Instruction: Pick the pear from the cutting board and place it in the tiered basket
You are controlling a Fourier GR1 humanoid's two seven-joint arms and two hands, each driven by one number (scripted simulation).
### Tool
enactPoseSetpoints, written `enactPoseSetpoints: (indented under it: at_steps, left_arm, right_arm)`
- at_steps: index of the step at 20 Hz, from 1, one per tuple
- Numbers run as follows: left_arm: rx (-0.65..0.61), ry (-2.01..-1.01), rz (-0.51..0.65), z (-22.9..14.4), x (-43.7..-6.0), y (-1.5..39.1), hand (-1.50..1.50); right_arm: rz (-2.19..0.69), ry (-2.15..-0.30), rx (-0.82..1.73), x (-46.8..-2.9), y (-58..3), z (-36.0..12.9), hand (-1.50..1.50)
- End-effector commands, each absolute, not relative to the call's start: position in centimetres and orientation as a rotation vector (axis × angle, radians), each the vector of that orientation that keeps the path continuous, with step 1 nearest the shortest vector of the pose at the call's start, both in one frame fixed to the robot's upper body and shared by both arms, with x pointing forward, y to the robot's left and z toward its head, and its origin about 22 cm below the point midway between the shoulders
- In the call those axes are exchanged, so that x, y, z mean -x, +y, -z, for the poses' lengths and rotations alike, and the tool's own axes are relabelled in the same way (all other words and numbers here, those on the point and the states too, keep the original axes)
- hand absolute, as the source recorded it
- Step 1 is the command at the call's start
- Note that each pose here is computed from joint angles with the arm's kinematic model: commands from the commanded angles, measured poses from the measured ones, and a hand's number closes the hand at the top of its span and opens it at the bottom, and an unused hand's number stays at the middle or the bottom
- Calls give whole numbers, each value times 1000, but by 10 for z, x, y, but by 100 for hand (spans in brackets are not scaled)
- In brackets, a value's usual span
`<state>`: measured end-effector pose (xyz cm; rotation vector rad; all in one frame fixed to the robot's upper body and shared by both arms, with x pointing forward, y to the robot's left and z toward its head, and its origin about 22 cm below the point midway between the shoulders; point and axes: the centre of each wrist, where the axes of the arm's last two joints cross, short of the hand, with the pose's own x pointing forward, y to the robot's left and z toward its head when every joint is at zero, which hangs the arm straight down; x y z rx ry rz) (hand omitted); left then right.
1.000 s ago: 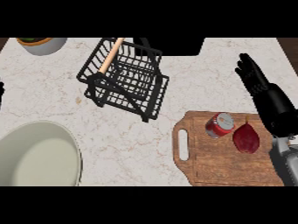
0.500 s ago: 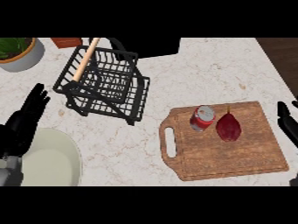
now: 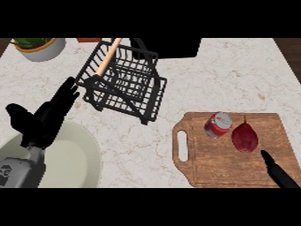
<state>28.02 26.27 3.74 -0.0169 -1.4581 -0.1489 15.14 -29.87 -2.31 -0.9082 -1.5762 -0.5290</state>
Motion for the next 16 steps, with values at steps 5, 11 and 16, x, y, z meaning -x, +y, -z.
enactPoseSetpoints:
  at_steps: [5,11,16]
  left_arm:
    - [99,-1418,163,-25,-275,237,0]
    - [119,-1423,184,-40,-283,223,0]
    - [125,-1423,202,-44,-289,224,0]
  right_arm:
    - [297,-1192,1129,-90,-299,22,-150]
    - [243,-990,1136,-92,-302,-10,-150]
    - [236,-946,1061,-130,-277,-52,-150]
